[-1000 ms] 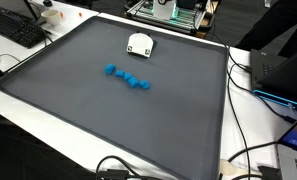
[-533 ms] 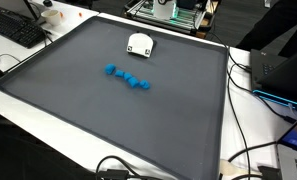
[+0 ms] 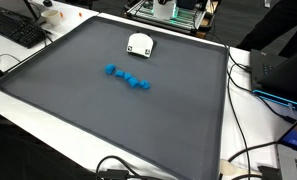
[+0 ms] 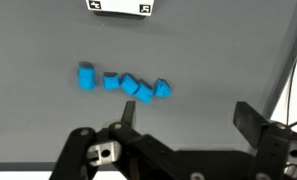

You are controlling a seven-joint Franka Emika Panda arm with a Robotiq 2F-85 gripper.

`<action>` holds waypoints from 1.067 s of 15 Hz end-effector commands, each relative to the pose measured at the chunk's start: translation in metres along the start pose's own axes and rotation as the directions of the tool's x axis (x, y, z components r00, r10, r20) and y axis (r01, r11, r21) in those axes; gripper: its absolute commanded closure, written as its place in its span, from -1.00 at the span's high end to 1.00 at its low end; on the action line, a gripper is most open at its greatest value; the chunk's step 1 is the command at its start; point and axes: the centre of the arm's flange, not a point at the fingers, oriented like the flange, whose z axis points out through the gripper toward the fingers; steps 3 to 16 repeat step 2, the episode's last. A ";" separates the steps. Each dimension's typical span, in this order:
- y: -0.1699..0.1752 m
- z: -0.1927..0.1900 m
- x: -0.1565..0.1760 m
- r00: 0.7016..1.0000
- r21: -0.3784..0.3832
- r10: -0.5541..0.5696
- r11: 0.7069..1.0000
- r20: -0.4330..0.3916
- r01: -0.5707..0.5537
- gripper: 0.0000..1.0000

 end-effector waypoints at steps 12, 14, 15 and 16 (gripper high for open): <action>-0.001 0.001 0.001 1.000 0.001 -0.024 1.000 0.009 0.024 1.00; -0.001 0.001 0.001 1.000 0.001 -0.024 1.000 0.009 0.024 1.00; -0.001 0.001 0.001 1.000 0.001 -0.024 1.000 0.009 0.024 1.00; -0.001 0.001 0.001 1.000 0.001 -0.024 1.000 0.009 0.024 1.00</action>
